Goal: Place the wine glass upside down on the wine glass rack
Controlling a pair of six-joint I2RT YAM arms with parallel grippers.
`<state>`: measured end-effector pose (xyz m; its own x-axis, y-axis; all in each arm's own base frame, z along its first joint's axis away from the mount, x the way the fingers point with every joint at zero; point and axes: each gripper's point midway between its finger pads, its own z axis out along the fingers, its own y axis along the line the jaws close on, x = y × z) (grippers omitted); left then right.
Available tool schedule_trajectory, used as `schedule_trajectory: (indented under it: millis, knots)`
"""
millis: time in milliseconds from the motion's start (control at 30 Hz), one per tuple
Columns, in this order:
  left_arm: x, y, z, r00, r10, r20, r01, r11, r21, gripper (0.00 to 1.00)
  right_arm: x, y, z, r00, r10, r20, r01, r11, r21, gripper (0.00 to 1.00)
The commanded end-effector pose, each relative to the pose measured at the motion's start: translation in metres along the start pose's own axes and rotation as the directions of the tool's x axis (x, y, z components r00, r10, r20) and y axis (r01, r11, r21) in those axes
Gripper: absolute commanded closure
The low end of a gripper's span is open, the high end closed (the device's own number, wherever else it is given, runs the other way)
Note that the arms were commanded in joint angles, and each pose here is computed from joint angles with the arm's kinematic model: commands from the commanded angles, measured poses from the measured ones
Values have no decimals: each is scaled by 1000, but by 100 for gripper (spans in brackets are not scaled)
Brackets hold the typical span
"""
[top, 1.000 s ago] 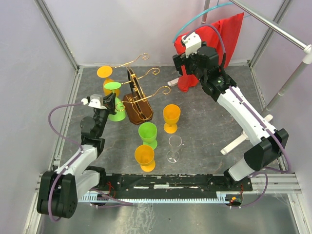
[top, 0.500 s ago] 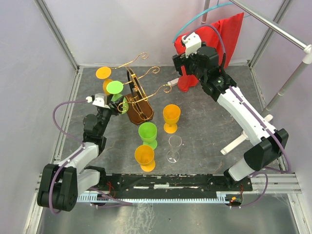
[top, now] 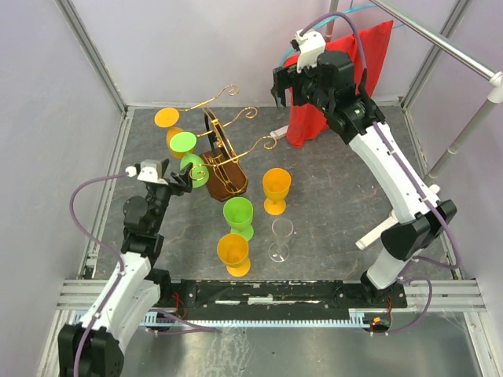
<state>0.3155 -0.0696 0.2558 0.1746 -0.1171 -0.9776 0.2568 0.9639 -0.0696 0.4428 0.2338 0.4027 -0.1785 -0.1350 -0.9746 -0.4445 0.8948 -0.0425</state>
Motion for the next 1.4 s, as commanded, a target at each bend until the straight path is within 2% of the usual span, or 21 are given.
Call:
schedule_trajectory:
  millis: [0, 233, 367, 500, 700, 800, 967, 1067, 1367]
  knots:
    - [6, 19, -16, 997, 16, -81, -25, 993, -113, 16, -18, 18, 5, 995, 98, -16, -99, 991, -87, 0]
    - [-25, 36, -20, 988, 31, -148, -63, 973, -220, 7, -23, 47, 15, 987, 147, -63, -157, 971, -183, 0]
    - [-59, 41, -14, 992, 33, -119, -63, 963, -264, 4, -16, 59, 19, 986, 145, -82, -159, 965, -209, 0]
    - [-94, 30, 4, 997, 34, -75, -49, 977, -208, 4, -7, 60, 18, 985, 136, -104, -155, 966, -207, 0]
    - [-138, -14, 44, 997, -35, -70, 35, 999, 10, 3, 10, 52, 16, 984, 112, -137, -134, 977, -166, 0]
    - [-143, -30, 61, 992, -90, -90, 97, 993, 73, 3, 15, 45, 14, 983, 102, -154, -121, 985, -123, 0]
    - [-134, -58, 79, 991, -47, -122, 59, 994, 96, 1, 21, 6, 6, 972, 111, -206, -93, 991, 95, 0]
    - [-117, -71, 90, 978, -63, -198, 83, 992, 96, 1, 20, -11, -2, 971, 113, -210, -75, 981, 181, 0]
    - [-99, -88, 106, 933, -137, -332, 143, 990, -4, 1, 25, -35, -13, 968, 145, -205, -88, 960, 266, 0]
